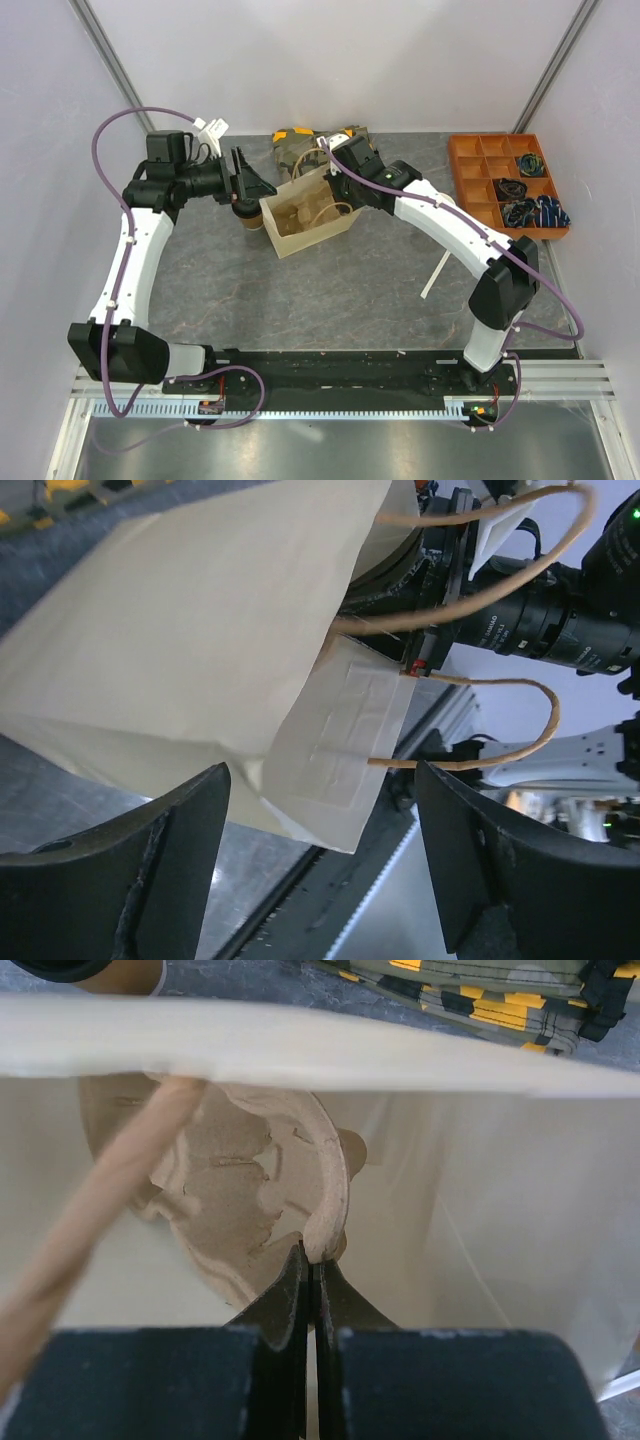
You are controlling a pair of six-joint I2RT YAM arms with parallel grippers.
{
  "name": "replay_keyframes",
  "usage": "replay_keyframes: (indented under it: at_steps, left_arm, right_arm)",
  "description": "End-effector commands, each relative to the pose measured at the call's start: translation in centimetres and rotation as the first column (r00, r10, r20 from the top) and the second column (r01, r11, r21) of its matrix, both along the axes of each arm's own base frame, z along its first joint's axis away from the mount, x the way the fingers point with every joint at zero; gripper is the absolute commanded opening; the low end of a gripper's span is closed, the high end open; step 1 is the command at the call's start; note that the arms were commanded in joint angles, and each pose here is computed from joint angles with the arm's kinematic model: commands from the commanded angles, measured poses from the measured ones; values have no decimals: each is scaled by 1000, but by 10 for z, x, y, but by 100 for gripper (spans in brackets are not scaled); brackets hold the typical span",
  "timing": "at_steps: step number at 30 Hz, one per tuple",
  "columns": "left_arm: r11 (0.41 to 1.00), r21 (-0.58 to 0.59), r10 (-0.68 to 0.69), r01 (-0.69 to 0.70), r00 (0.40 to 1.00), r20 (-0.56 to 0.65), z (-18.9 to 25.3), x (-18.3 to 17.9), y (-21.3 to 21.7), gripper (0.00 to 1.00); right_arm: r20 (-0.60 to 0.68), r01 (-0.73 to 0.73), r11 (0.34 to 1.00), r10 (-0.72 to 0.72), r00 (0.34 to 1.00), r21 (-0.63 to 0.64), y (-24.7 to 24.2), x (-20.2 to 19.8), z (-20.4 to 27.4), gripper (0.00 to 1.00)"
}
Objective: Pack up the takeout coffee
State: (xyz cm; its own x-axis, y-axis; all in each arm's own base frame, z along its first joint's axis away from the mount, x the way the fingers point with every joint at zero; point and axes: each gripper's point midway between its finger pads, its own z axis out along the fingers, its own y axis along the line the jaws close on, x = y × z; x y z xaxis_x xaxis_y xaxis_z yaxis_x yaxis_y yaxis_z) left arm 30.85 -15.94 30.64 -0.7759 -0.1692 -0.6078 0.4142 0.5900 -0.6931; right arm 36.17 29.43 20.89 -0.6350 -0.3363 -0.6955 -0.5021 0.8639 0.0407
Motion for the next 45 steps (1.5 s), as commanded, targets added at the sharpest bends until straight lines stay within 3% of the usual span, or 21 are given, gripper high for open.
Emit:
replay_keyframes:
  at_steps: [1, 5, 9, 10, 13, 19, 22, 23, 26, 29, 37, 45]
  left_arm:
    - [994, 107, -36, 12, 973, 227, 22, 15, 9, 83]
    - [983, 166, -131, 75, 925, 358, 30, 20, 5, 84]
    - [952, 203, -300, 230, 836, 459, 30, 9, -29, 84]
    - [946, 227, -316, 230, 803, 504, 33, 13, -35, 84]
    - [951, 236, -301, 201, 786, 540, 33, 27, -49, 82]
    - [964, 233, -232, 131, 842, 488, 19, 61, -56, 65]
    - [972, 211, -186, 100, 880, 437, 11, 69, -55, 48]
    - [976, 204, -158, 75, 890, 428, 11, 73, -53, 35]
    - [991, 118, -102, 68, 946, 309, -1, 79, -53, 14]
    - [998, 39, -55, 49, 985, 166, -13, 86, -52, 2]
    - [999, -44, -19, 19, 1000, -5, -28, 94, -53, 2]
    - [998, -55, -28, 27, 999, -26, -30, 93, -55, 2]
  right_arm:
    - [25, 12, 1000, -13, 1000, 20, 3, 7, 15, 0]
    - [19, 19, 1000, -20, 1000, 11, 1, 9, 14, 0]
    - [6, 19, 1000, -19, 1000, 7, -1, 7, 10, 0]
    - [5, 19, 1000, -19, 1000, 9, 0, 7, 10, 0]
    - [-6, 15, 1000, -15, 1000, 15, 1, 7, 6, 0]
    - [1, 23, 999, -23, 1000, 34, 2, 11, 9, 0]
    - [2, 23, 999, -23, 1000, 37, 2, 13, 10, 0]
    - [2, 24, 999, -24, 1000, 40, 1, 13, 10, 0]
    - [0, 24, 999, -24, 1000, 42, 1, 14, 9, 0]
    - [7, 18, 999, -19, 1000, 48, 2, 16, 9, 0]
    - [74, -63, 993, 56, 996, 98, 11, 19, 24, 0]
    - [69, -109, 990, 103, 992, 92, 24, 26, 14, 0]
